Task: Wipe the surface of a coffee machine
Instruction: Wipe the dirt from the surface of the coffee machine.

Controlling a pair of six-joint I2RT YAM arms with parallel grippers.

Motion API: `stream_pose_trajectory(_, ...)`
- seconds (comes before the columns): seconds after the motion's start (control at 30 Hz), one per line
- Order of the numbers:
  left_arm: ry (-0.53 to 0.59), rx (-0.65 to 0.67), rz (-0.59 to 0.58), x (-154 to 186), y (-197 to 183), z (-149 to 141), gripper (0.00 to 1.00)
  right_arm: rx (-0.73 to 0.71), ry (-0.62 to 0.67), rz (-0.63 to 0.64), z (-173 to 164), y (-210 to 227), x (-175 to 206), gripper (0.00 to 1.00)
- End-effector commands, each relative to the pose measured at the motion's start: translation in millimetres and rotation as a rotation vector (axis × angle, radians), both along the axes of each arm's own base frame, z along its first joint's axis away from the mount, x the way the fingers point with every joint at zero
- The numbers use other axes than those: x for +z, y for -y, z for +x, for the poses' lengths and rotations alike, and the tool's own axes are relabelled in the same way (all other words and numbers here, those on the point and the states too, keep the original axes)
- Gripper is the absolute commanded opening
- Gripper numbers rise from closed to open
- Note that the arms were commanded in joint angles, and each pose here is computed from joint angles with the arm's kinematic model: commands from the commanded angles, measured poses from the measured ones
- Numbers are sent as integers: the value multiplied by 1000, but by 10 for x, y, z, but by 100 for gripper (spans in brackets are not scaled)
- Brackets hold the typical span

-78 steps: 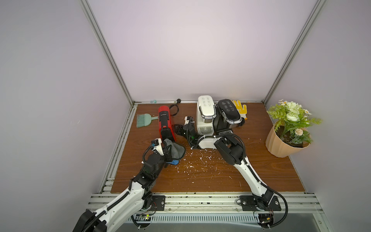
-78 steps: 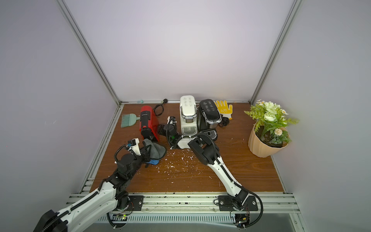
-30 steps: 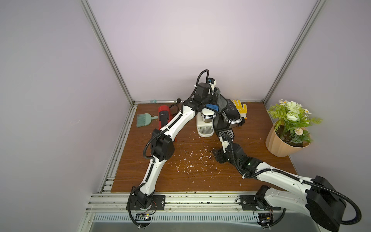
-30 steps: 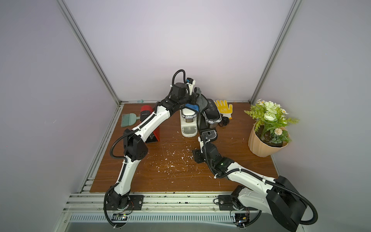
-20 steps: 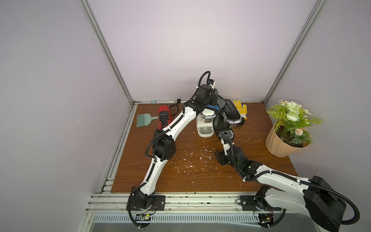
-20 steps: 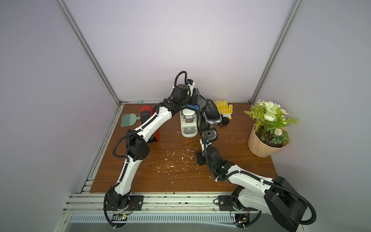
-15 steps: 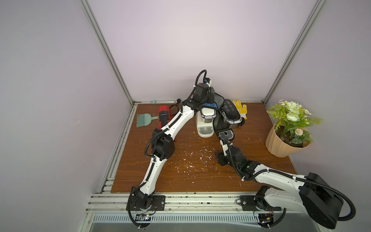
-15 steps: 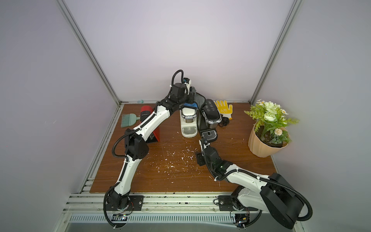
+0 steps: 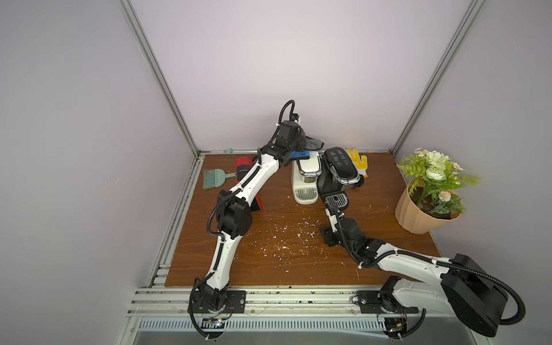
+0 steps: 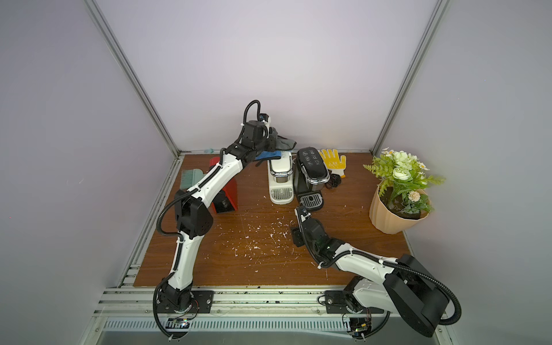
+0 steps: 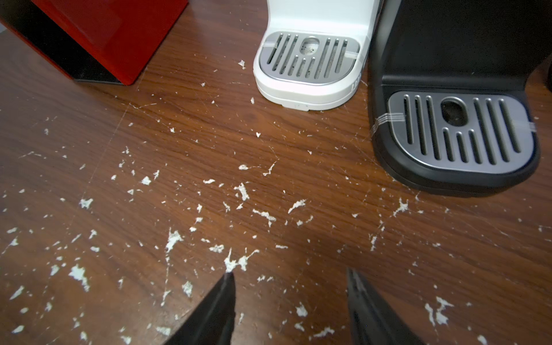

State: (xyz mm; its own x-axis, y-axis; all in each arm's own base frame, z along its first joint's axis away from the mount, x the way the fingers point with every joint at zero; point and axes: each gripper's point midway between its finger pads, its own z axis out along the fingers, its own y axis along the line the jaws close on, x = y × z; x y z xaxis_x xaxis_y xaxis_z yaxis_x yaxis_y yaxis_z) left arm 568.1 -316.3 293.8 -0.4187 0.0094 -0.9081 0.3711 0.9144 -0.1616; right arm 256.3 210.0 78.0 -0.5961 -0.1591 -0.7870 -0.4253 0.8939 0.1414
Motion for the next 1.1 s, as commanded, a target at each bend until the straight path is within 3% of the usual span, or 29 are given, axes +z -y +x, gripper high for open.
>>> stream_pose_trajectory(0.0, -78, -114, 37, -117, 281, -481, 0, -15, 55, 16, 92, -12, 157, 62)
stream_pose_trajectory(0.27, -197, -159, 46, -557, 328, -1156, 0, -53, 75, 16, 108, 61, 198, 62)
stream_pose_trajectory(0.5, -179, -122, 47, -551, 152, -1323, 0, -45, 60, 10, 124, 22, 158, 62)
stream_pose_trajectory(0.67, -134, -69, 93, -365, 152, -1057, 0, -54, 53, -1, 130, 40, 128, 62)
stream_pose_trajectory(0.83, -81, -46, 114, -226, 182, -593, 0, -75, 68, -5, 135, 94, 161, 62)
stream_pose_trajectory(1.07, -76, 39, 29, -230, -188, 75, 0, -116, 103, -11, 133, 211, 240, 62)
